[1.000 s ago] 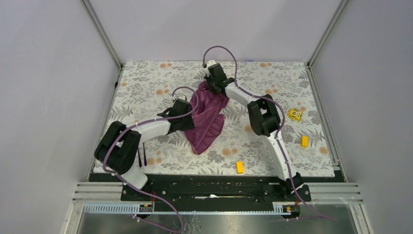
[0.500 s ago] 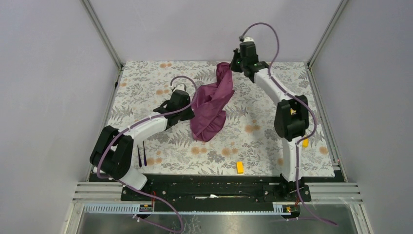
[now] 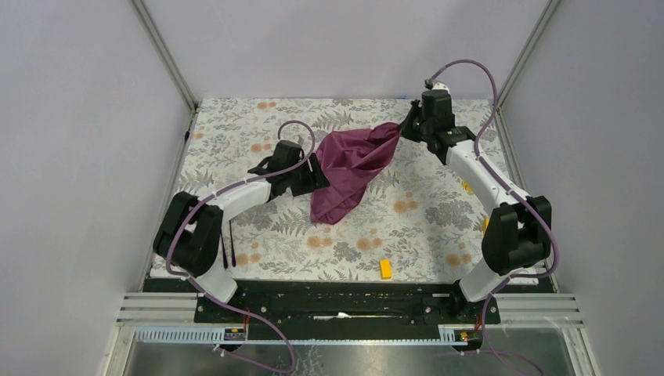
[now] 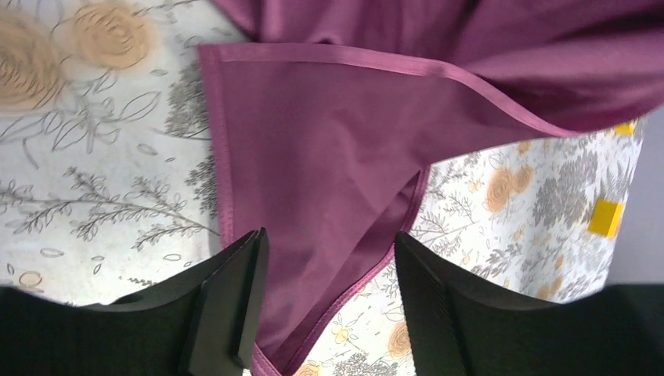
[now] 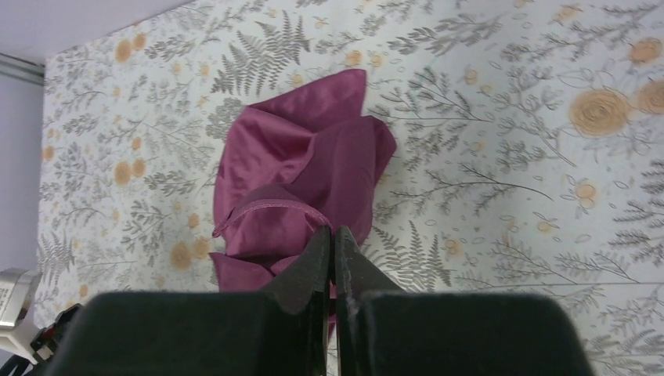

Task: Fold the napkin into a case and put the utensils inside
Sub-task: Flatten out the crumpled napkin at the corner of the board.

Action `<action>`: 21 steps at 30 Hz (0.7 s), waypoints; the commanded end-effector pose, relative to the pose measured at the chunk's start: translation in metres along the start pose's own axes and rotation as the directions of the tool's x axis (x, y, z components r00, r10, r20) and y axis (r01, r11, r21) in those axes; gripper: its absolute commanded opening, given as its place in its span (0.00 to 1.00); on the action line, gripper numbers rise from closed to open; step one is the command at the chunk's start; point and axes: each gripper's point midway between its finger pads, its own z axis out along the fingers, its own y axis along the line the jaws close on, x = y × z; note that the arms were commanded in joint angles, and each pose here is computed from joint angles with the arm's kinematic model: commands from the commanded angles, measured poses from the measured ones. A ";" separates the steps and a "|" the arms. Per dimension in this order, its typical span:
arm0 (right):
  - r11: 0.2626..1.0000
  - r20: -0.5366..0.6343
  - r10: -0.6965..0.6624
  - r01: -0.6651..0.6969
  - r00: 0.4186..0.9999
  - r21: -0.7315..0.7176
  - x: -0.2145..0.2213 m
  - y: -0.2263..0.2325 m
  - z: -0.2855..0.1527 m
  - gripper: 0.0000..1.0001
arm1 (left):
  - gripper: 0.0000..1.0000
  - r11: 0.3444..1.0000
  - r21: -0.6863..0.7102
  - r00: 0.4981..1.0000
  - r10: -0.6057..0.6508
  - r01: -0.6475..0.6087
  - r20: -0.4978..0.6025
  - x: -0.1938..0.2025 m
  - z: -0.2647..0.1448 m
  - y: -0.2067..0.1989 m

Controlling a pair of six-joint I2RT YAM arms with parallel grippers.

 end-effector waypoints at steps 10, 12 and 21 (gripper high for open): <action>1.000 0.050 0.005 -0.004 0.999 -0.014 -0.012 -0.004 -0.011 0.00 | 0.73 0.983 -0.012 0.983 -0.183 0.183 0.001 0.017 0.020 0.028; 0.999 0.040 0.009 -0.007 0.999 -0.034 -0.011 -0.003 -0.012 0.00 | 0.73 0.982 -0.019 0.982 -0.188 0.188 -0.007 0.025 0.023 0.033; 0.999 0.045 0.026 -0.025 0.999 -0.037 -0.014 -0.010 -0.013 0.00 | 0.61 0.977 0.056 0.979 -0.203 0.204 -0.013 0.036 0.024 0.030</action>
